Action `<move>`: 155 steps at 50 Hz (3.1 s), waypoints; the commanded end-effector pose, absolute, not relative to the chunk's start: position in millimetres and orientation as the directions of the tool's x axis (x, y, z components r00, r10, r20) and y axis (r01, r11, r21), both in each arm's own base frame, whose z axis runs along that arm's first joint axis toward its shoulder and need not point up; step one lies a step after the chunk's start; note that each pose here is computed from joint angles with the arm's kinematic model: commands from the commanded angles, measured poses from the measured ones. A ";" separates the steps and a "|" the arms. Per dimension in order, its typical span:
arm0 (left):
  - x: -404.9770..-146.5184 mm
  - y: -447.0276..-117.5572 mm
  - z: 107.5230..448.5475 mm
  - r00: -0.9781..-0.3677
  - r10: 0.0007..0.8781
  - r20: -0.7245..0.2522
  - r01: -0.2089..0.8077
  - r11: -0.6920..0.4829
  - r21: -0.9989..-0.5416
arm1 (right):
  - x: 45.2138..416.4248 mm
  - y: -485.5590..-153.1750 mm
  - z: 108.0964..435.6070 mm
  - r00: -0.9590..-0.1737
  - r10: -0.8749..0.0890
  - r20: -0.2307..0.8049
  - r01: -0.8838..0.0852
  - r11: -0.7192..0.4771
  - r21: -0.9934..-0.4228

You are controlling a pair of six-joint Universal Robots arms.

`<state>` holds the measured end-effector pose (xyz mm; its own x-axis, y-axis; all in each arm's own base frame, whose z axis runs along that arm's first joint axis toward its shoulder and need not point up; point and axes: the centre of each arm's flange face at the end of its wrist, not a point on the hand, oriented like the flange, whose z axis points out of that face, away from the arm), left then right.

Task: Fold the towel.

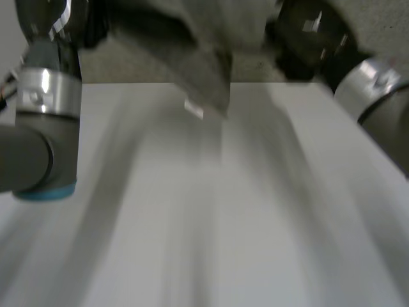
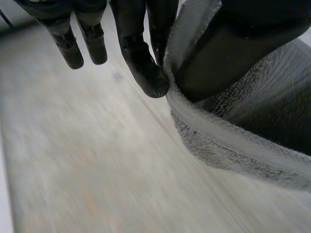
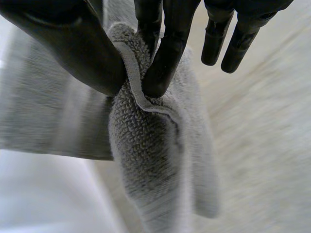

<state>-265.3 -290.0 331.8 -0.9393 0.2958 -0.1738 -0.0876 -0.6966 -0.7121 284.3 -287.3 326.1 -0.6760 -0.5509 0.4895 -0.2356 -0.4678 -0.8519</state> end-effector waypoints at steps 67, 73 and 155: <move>-253.4 -227.6 153.3 -0.881 0.346 -0.323 0.382 0.117 -0.917 | 231.6 -207.0 160.9 -0.759 -0.551 0.347 -0.464 0.083 -0.882; -259.7 -243.3 128.6 -0.875 0.351 -0.334 0.403 0.143 -0.904 | 227.2 -204.9 150.5 -0.774 -0.523 0.356 -0.473 0.106 -0.874; -248.5 -317.9 366.6 -0.938 0.254 -0.237 -0.055 -0.781 -0.622 | 261.1 -323.4 399.5 -0.802 -0.256 0.539 -0.270 -0.650 -0.711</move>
<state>-254.4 -322.4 392.6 -0.9547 0.1378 -0.2636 0.0028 -0.8821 -0.4711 270.2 -323.6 437.1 -0.8710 -0.1387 0.4713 -0.2327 -0.7284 -0.6445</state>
